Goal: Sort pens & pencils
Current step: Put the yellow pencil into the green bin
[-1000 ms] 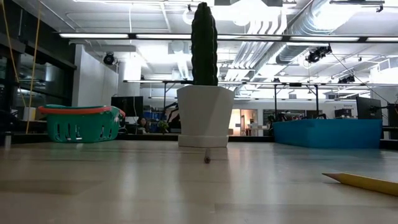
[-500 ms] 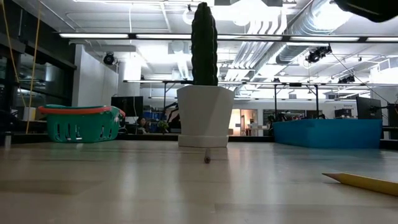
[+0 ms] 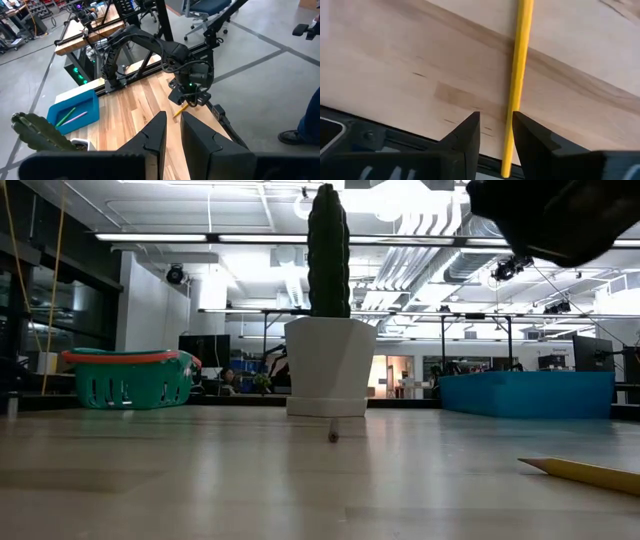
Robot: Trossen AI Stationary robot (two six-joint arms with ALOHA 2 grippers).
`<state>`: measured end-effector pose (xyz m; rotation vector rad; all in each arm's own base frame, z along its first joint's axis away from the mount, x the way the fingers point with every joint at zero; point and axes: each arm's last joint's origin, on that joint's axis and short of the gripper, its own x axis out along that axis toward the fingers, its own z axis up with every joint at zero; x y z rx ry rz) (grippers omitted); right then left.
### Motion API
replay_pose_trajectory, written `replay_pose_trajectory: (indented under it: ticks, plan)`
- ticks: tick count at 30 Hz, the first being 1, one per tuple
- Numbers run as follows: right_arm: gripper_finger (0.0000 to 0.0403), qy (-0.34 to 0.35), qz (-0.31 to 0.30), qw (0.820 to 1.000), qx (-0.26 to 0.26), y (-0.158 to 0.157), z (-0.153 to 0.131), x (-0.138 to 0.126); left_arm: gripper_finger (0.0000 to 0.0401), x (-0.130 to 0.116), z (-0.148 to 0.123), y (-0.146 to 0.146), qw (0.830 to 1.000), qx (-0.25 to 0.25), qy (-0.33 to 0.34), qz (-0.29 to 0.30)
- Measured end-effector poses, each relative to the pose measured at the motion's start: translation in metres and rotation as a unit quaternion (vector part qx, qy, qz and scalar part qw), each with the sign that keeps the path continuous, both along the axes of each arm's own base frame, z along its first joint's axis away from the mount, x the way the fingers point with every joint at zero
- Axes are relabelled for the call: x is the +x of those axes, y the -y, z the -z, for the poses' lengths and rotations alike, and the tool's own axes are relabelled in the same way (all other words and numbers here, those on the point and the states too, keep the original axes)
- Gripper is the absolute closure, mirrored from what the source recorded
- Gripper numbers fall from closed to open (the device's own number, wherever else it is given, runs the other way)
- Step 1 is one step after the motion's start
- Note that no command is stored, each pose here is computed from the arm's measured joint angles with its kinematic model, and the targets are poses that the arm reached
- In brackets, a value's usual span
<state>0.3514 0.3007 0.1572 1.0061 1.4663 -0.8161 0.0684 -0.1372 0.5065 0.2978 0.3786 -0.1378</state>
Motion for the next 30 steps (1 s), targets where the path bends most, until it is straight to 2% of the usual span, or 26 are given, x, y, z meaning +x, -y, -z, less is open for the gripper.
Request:
replay_pose_trajectory:
  ticks: [21,30]
  plan:
    - [0.0298,-0.023,-0.018,1.0,-0.012,0.025,0.002,0.012,0.0355,0.0,0.0,-0.001,1.0,0.0,0.0,0.001]
    - [0.0298,-0.028,-0.016,0.999,-0.012,0.025,-0.003,0.009,0.0355,0.0,0.0,0.0,1.0,-0.001,-0.003,0.004]
